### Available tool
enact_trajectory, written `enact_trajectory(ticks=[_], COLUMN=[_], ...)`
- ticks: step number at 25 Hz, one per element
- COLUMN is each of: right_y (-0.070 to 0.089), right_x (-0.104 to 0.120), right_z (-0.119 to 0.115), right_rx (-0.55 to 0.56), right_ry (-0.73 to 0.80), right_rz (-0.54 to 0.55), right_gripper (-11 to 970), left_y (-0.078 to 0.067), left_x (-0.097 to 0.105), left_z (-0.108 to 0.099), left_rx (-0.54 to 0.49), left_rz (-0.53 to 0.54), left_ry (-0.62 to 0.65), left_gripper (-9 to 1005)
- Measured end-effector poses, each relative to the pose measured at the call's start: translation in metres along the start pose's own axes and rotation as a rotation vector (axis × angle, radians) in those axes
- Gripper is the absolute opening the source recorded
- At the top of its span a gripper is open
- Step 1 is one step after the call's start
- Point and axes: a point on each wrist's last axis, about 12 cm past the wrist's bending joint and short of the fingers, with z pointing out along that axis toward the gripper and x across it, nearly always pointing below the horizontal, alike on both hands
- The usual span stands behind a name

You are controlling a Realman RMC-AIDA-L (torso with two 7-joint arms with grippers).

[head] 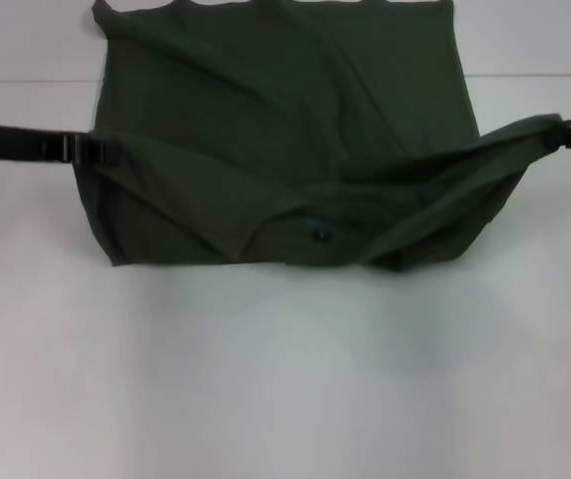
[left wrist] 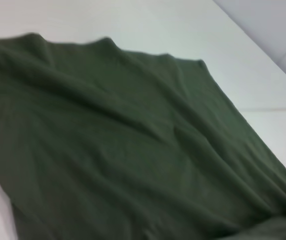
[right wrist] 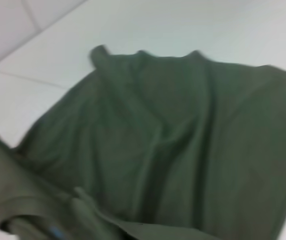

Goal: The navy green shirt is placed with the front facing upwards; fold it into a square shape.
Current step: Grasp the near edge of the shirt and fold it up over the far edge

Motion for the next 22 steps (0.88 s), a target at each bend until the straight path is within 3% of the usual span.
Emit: enact_trajectory(ticks=[6,14,22], right_y=[0.021,0.042,0.06], right_x=[0.001,0.011,0.013], right_z=[-0.007,-0.005,-0.001], right_rx=[-0.093,-0.058,-0.1], right_ry=[0.068,0.301,0.444], right_rz=[-0.038,-0.063,-0.07], right_gripper=[24,24,25], left_y=[-0.006,-0.007,-0.014], left_x=[0.01,0.027,0.039], left_z=[-0.011,-0.027,-0.032], left_rx=[0.074,0.134,0.175], left_rz=[0.01,-0.011,-0.013], left_ry=[0.079,0.167,0.333], left_gripper=[55,55,54])
